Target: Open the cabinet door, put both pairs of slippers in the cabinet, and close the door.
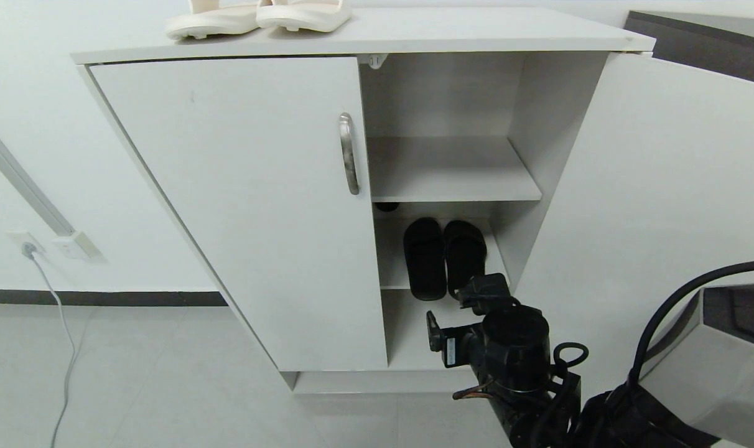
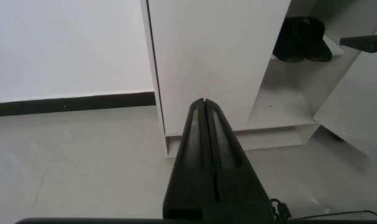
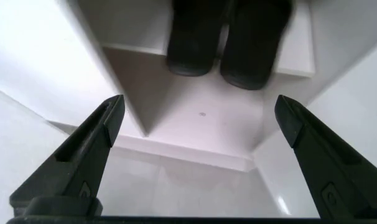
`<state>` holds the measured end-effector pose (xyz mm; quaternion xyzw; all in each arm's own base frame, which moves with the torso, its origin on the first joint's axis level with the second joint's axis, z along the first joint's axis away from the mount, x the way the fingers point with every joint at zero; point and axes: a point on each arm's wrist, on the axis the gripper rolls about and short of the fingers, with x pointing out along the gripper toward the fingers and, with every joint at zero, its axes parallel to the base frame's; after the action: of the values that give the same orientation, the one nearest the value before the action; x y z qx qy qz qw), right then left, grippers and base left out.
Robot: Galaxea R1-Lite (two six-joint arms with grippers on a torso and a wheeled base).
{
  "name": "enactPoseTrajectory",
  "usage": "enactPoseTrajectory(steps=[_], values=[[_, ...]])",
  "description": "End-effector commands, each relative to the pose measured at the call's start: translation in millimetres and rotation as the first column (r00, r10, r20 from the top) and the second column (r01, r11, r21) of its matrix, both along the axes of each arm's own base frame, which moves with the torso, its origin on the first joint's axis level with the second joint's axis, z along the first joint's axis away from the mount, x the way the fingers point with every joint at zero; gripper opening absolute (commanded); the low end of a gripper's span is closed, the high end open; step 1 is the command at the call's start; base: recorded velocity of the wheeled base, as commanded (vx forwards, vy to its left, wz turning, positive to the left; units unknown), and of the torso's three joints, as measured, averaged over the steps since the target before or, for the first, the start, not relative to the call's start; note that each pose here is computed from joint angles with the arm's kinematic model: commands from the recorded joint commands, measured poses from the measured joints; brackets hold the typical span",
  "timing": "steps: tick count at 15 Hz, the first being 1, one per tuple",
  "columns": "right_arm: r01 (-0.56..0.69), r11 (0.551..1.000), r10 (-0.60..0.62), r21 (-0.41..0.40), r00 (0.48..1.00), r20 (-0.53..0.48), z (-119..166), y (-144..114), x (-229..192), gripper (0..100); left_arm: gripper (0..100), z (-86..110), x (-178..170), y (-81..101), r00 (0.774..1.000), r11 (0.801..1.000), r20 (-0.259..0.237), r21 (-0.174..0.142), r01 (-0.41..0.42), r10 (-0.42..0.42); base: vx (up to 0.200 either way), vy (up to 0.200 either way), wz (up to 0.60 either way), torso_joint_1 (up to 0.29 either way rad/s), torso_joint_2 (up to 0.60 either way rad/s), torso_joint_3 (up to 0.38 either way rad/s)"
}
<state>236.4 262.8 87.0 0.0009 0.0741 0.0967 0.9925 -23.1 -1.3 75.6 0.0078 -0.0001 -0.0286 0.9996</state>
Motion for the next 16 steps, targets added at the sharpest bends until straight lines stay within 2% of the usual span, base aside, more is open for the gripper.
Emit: enactPoseTrajectory(steps=[1, 8, 16], values=[[-0.003, 1.000, 0.003, 0.001, 1.000, 0.001, 0.5, 0.4, -0.9, 100, 0, 0.0, 0.1, 0.0, 1.000, 1.000, -0.001, 0.000, 0.000, 0.000, 0.000, 0.000, 0.00, 0.000, 0.00, 0.000], [-0.004, 1.000, 0.004, 0.007, 1.000, 0.012, 0.7, 0.3, -1.0, 100, 0, 0.0, 0.1, 0.0, 1.000, 1.000, -0.001, 0.000, 0.003, -0.003, 0.000, 0.000, 0.00, 0.000, 0.00, 0.009], [-0.006, 1.000, 0.006, 0.011, 1.000, 0.019, 2.6, 1.9, -0.4, 100, 0, 0.0, 0.1, 0.0, 1.000, 1.000, -0.001, 0.001, 0.000, 0.000, 0.000, 0.000, 0.00, 0.001, 0.00, 0.166]])
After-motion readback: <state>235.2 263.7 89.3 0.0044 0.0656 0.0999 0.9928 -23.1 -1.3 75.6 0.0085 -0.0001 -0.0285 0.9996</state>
